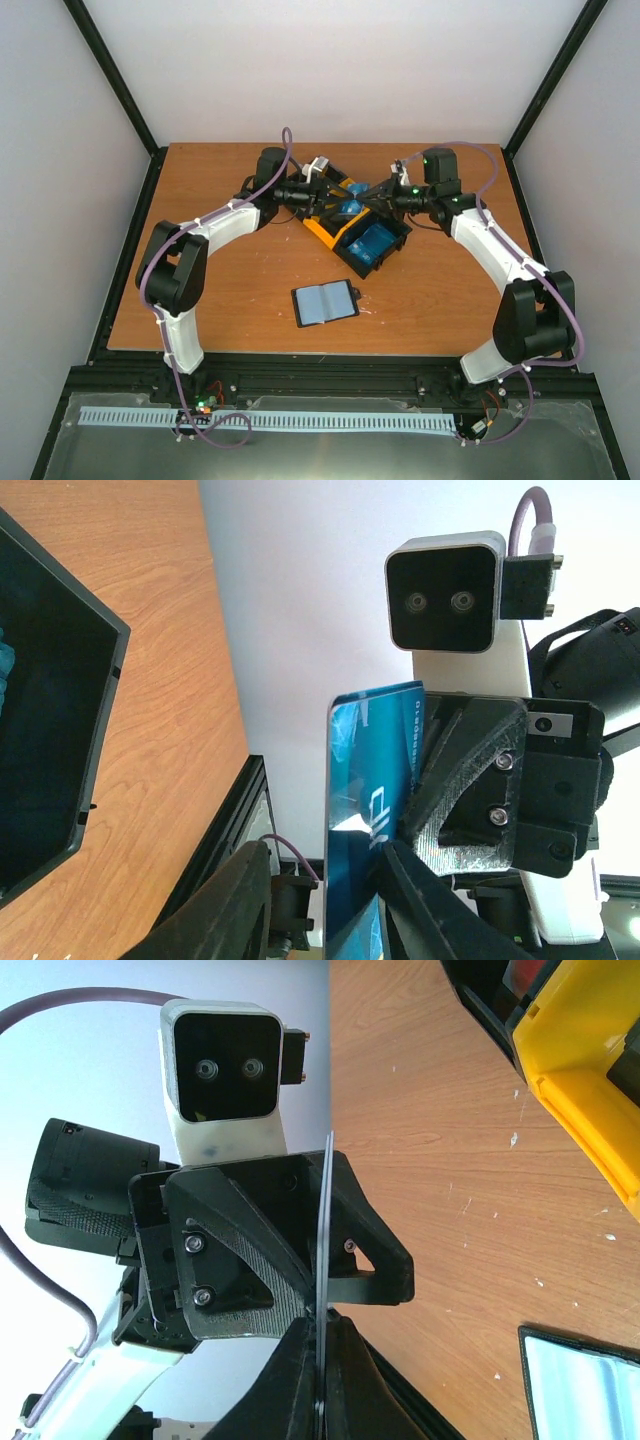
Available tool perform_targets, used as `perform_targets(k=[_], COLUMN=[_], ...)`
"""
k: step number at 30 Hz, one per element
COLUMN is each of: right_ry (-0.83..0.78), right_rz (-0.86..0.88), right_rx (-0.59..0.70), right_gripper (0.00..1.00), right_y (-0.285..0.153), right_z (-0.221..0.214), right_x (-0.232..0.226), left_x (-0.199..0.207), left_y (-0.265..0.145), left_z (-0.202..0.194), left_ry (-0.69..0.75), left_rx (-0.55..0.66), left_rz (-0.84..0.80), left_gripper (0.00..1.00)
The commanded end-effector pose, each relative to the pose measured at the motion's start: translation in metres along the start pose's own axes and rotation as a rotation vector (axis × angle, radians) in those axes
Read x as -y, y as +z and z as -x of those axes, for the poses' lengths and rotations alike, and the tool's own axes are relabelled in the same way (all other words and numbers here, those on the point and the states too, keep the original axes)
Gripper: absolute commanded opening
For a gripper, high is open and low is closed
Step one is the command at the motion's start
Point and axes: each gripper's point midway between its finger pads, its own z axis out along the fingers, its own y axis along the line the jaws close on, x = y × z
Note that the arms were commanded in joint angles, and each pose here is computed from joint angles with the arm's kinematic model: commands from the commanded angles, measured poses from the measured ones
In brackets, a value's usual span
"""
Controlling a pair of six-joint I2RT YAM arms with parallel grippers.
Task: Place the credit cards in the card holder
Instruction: Pick up the credit card from the storage box.
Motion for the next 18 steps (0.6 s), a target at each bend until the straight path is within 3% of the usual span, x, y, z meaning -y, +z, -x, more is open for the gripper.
perform_targets(k=[1,7,13,15,18], right_ry=[-0.061,-0.1,-0.141,-0.166,-0.189], right_rz=[0.041,0.062,0.11,0.134,0.181], right_rx=[0.018,0.012,0.046,0.073,0.128], right_gripper=[0.03,0.03,0.03,0.08,0.3], right_y=[-0.01,-0.009,-0.019,-0.026,-0.04], right_z=[-0.002,-0.003,0.007,0.01,0.014], right_x=[-0.016,-0.02,-0.029,-0.037,-0.049], left_x=[0.01,0.023,0.034,0.041,0.056], left_y=[0.001,0.0,-0.003,-0.004,-0.007], left_z=[-0.005,-0.007,-0.009,-0.009,-0.011], left_ry=[0.029,0.062,0.093,0.1,0.103], left_rx=[-0.011,-0.027,-0.027,-0.027,-0.027], left_rz=[-0.018,-0.052,-0.076,-0.083,-0.104], left_gripper=[0.32,0.28,0.03,0.01,0.01])
